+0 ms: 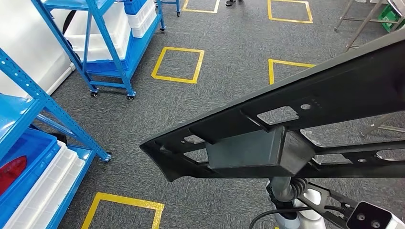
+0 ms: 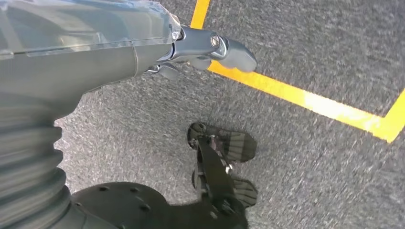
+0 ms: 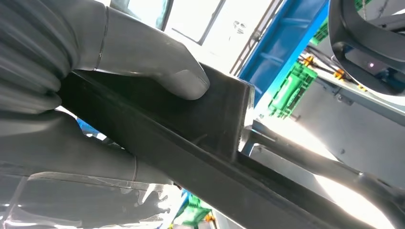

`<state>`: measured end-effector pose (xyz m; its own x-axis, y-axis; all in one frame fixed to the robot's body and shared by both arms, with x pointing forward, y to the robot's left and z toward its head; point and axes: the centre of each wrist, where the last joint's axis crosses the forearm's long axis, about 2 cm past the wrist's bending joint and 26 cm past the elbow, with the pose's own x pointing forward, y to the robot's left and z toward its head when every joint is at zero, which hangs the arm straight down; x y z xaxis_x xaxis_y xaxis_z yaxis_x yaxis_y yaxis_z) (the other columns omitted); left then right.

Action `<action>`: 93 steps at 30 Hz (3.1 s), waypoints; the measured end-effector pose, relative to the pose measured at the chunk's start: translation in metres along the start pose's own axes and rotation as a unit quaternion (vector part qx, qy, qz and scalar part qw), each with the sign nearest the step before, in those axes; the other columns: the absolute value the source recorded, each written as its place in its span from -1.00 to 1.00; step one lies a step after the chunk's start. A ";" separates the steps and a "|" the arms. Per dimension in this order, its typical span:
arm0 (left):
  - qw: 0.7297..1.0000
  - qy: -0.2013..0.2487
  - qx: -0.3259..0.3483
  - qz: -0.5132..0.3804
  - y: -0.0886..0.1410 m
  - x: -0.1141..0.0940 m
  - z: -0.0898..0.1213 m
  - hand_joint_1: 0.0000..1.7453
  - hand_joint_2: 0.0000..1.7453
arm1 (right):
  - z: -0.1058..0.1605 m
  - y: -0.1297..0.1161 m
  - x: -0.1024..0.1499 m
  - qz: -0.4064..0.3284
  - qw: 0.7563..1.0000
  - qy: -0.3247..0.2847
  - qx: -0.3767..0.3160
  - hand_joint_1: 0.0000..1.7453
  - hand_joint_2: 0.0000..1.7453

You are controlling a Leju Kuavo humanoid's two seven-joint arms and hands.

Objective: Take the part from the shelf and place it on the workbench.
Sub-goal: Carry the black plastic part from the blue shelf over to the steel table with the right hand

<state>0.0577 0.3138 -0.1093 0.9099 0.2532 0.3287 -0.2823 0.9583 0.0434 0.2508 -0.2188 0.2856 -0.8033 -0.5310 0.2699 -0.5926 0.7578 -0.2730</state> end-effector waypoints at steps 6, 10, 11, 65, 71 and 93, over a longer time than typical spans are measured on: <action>1.000 0.008 0.001 0.003 -0.002 -0.006 0.001 -1.00 1.00 | 0.004 0.000 -0.003 -0.007 1.000 0.009 -0.001 1.00 1.00; 1.000 0.013 0.005 0.004 -0.003 -0.005 0.001 -1.00 1.00 | 0.006 -0.001 -0.004 -0.005 1.000 0.014 0.001 1.00 1.00; 1.000 0.015 0.007 0.005 -0.003 -0.005 0.001 -1.00 1.00 | 0.006 -0.001 -0.004 -0.004 1.000 0.015 0.001 1.00 1.00; 0.999 0.024 -0.009 0.030 -0.015 -0.007 0.002 -1.00 1.00 | -0.001 0.012 -0.017 -0.029 0.999 0.014 0.008 1.00 1.00; 0.999 0.026 -0.009 0.032 -0.015 -0.006 0.002 -1.00 1.00 | -0.001 0.013 -0.018 -0.034 0.999 0.014 0.008 1.00 1.00; 0.991 -0.021 0.089 0.101 0.045 0.010 -0.002 -1.00 1.00 | 0.006 0.014 -0.018 -0.029 0.999 0.026 -0.002 1.00 1.00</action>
<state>0.0547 0.3592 -0.1057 0.8170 0.4282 0.3862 -0.5098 0.8494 0.1368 0.2566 -0.2004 0.2714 -0.7632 -0.5534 0.3334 -0.6377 0.7281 -0.2513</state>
